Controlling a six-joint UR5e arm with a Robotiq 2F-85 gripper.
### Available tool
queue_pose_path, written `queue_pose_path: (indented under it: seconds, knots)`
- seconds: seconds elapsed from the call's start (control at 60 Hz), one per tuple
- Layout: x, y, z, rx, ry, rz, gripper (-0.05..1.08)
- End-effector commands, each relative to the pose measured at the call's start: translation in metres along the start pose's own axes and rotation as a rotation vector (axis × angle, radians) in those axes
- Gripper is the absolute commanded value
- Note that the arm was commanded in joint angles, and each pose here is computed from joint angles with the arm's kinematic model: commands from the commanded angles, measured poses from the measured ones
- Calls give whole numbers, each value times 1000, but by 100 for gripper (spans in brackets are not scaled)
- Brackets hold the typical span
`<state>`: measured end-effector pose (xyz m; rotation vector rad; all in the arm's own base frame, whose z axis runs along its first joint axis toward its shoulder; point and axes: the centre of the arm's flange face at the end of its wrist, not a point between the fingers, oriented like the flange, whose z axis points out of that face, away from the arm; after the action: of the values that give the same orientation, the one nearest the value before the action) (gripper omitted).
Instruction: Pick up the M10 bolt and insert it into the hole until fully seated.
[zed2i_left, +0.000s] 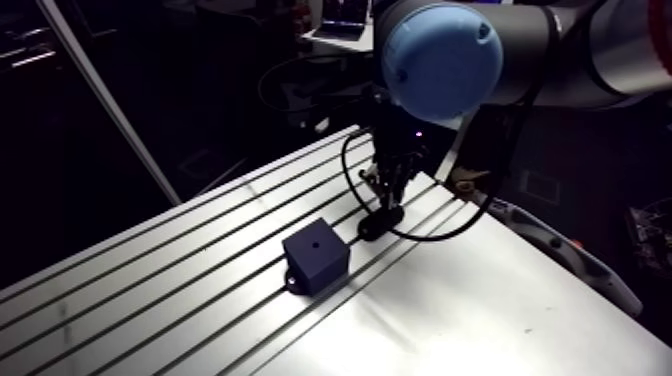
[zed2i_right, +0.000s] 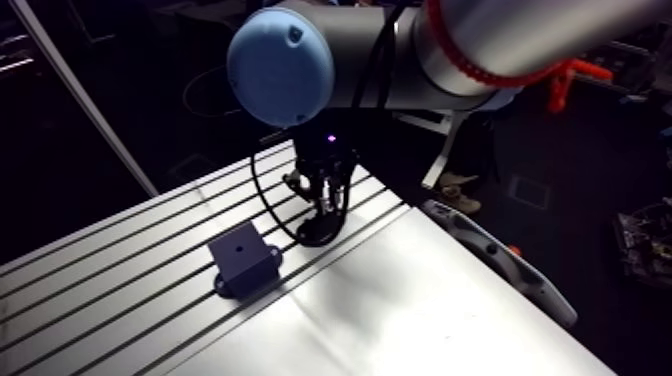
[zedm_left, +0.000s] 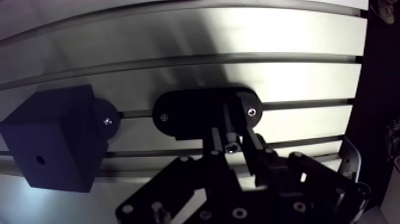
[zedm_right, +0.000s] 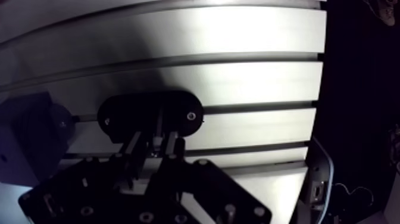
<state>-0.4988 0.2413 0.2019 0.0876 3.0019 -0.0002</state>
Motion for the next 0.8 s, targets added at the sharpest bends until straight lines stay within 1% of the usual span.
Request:
queue_pose_path:
  seconds: [0.017, 0.1, 0.383, 0.483, 0.567, 0.617, 0.7, 0.8]
  knots:
    - [0, 0, 0, 0, 1, -1, 70]
    - [0, 0, 0, 0, -1, -1, 72]
    - [0, 0, -1, 0, -1, 0, 74]
    - [0, 0, -4, -1, 4, 0, 79]
    - [0, 1, -7, -2, 7, 0, 81]
    - [1, 1, -10, -5, 12, 0, 84]
    - [1, 1, -11, -4, 15, 1, 86]
    - [0, 1, -17, -9, 25, 1, 91]
